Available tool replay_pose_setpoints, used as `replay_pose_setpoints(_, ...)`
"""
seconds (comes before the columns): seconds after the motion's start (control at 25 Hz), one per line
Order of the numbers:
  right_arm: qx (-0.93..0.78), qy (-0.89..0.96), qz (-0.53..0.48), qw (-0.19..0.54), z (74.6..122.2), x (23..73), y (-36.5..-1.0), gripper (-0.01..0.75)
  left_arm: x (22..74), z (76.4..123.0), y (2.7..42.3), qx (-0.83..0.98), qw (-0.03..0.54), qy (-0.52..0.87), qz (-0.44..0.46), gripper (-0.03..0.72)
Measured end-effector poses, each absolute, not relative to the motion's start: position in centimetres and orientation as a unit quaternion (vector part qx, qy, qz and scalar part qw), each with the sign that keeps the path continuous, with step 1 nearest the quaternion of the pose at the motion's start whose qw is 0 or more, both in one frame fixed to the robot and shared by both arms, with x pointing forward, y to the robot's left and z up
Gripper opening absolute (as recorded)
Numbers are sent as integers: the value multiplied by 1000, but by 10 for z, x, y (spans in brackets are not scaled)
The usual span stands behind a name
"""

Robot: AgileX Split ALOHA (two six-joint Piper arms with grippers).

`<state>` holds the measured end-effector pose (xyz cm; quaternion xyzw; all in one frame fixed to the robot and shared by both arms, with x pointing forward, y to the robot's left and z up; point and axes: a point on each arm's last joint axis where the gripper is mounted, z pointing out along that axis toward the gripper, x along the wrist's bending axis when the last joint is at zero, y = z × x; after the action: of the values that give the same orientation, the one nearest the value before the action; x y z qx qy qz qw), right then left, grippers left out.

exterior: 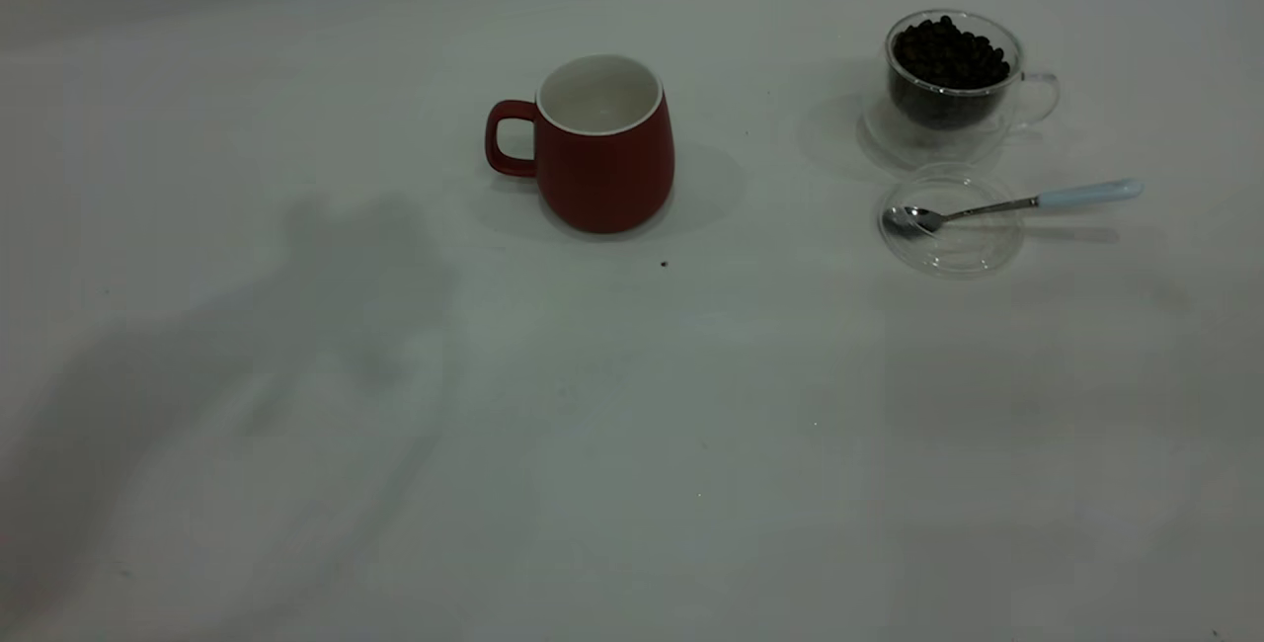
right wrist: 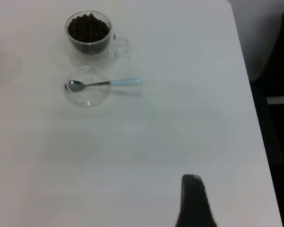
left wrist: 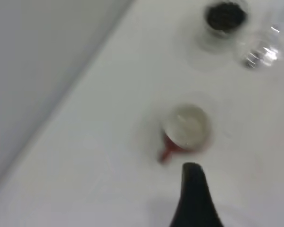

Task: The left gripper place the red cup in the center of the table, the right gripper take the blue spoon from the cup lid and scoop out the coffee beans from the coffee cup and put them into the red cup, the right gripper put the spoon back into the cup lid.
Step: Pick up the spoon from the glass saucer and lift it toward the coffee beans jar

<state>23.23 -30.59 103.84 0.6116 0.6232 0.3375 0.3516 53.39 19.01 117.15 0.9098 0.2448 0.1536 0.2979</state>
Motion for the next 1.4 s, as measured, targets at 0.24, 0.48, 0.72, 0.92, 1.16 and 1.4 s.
replay_pose_setpoints(0.24,612,623,337,352,1038,232,-306,543,477,1204,229,851,264,429,150,587)
replay_pose_setpoints(0.48,612,623,337,352,1038,232,-306,543,418,1187,251,814,239,503,162,587)
replay_pose_setpoints(0.72,612,623,337,352,1038,232,-306,543,356,1110,266,793,187,571,101,587)
replay_pose_setpoints(0.92,612,623,337,352,1038,232,-306,543,319,1055,275,785,176,587,89,587)
replay_pose_setpoints(1.16,612,623,337,352,1038,232,-306,543,286,1028,282,782,194,583,105,587)
replay_pose_setpoints(1.4,612,623,337,352,1038,232,-306,543,257,1035,289,760,269,567,171,587)
